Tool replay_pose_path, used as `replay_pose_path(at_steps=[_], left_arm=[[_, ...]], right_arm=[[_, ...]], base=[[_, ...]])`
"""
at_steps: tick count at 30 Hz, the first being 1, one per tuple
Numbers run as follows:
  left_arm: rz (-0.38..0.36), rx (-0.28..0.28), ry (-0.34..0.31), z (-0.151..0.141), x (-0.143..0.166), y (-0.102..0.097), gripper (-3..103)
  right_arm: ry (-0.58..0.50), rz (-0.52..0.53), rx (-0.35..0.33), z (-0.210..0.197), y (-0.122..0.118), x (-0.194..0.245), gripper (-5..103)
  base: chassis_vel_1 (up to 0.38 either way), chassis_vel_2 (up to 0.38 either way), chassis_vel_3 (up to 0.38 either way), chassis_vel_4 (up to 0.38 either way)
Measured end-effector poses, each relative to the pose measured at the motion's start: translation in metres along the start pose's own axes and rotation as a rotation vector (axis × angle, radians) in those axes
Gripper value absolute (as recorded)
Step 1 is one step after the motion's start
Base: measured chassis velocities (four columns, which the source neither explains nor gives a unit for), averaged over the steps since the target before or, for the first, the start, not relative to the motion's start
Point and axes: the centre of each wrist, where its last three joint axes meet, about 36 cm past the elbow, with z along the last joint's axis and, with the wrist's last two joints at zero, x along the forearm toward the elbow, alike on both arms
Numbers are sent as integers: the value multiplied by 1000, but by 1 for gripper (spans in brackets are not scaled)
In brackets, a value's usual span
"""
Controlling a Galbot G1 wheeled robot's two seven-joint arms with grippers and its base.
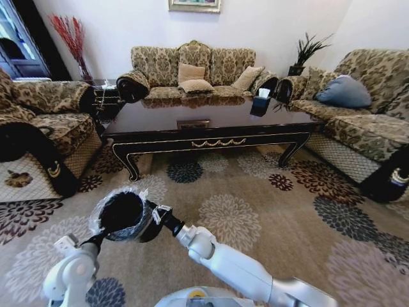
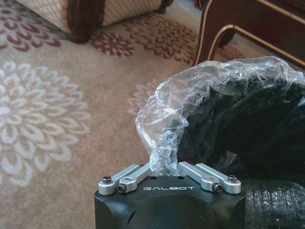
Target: Move to the front of the table and pick up the trash from the floor, then place it into the trash bin.
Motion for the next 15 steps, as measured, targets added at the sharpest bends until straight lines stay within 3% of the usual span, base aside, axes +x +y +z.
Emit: replay_pose_path(at_steps=[13,15], left_arm=[[46,15,21,13,-7,-15,2],[45,16,18,12,-7,-15,2]], right_arm=[[32,-6,21,18,11,5,-3],[36,-1,23,20,11,7,1]], base=[[0,0,0,0],[0,0,0,0]])
